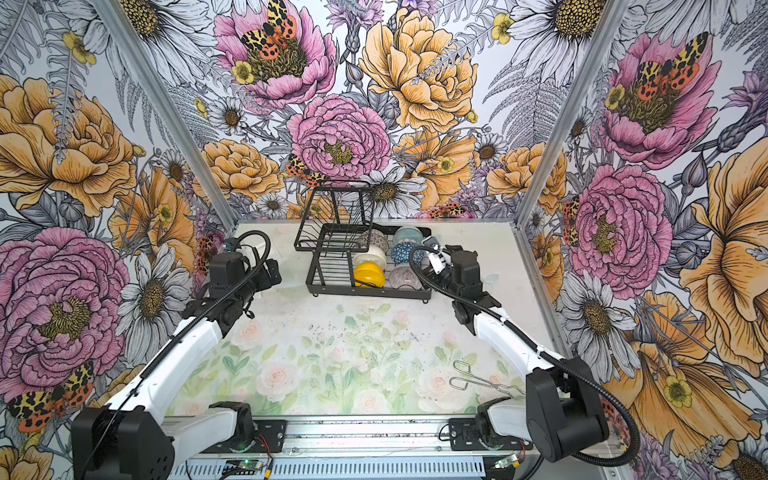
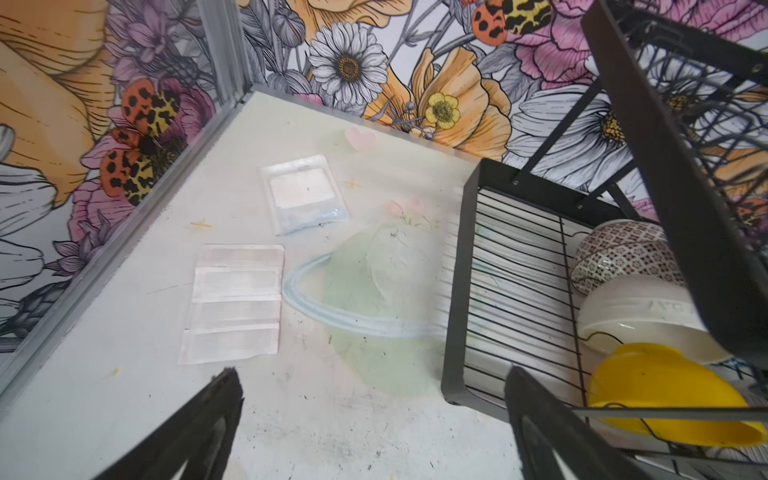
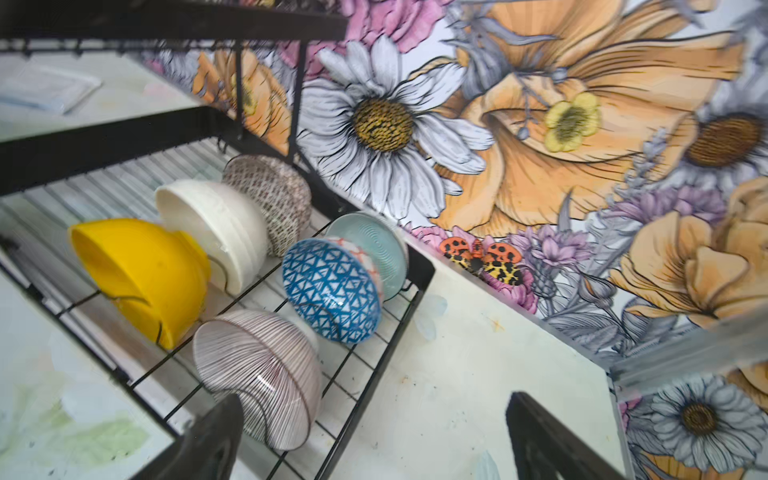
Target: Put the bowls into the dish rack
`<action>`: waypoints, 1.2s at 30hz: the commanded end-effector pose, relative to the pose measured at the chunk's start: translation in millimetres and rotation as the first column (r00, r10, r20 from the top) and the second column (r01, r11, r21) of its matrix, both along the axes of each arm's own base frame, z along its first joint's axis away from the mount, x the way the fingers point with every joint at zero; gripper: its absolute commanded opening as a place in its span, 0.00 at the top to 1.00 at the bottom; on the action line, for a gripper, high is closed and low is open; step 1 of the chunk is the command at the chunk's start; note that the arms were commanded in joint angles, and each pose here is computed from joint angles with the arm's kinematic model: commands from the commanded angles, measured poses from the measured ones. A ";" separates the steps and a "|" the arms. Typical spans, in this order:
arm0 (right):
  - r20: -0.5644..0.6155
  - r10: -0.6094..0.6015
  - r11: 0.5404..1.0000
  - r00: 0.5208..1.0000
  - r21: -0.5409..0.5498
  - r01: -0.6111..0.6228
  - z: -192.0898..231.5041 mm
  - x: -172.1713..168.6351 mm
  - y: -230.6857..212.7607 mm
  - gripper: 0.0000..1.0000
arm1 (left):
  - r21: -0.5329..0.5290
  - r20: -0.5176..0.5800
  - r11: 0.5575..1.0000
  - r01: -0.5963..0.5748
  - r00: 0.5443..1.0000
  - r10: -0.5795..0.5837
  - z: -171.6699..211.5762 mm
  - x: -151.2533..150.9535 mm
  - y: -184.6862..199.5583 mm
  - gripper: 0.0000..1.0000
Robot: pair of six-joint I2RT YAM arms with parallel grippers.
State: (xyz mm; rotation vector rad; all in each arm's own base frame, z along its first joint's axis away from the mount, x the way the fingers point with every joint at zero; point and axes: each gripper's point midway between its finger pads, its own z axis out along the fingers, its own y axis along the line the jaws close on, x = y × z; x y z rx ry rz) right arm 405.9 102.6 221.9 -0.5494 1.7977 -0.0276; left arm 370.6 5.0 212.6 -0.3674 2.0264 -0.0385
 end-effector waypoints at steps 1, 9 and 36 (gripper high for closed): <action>0.087 -0.202 0.958 0.975 0.223 0.179 29.1 6.6 -44.3 0.01 | 0.068 0.155 0.989 -0.135 0.980 0.123 14.1 5.3 27.8 0.01; 0.069 -0.507 0.817 0.859 0.356 0.454 -9.4 -6.2 -123.6 0.00 | 0.160 0.252 0.962 -0.223 0.951 0.179 -14.1 2.1 45.6 0.01; -0.045 -0.553 0.773 0.832 0.343 0.533 -81.3 -36.3 -141.0 0.00 | 0.265 0.216 0.954 -0.137 0.973 0.080 -73.5 35.4 36.3 0.01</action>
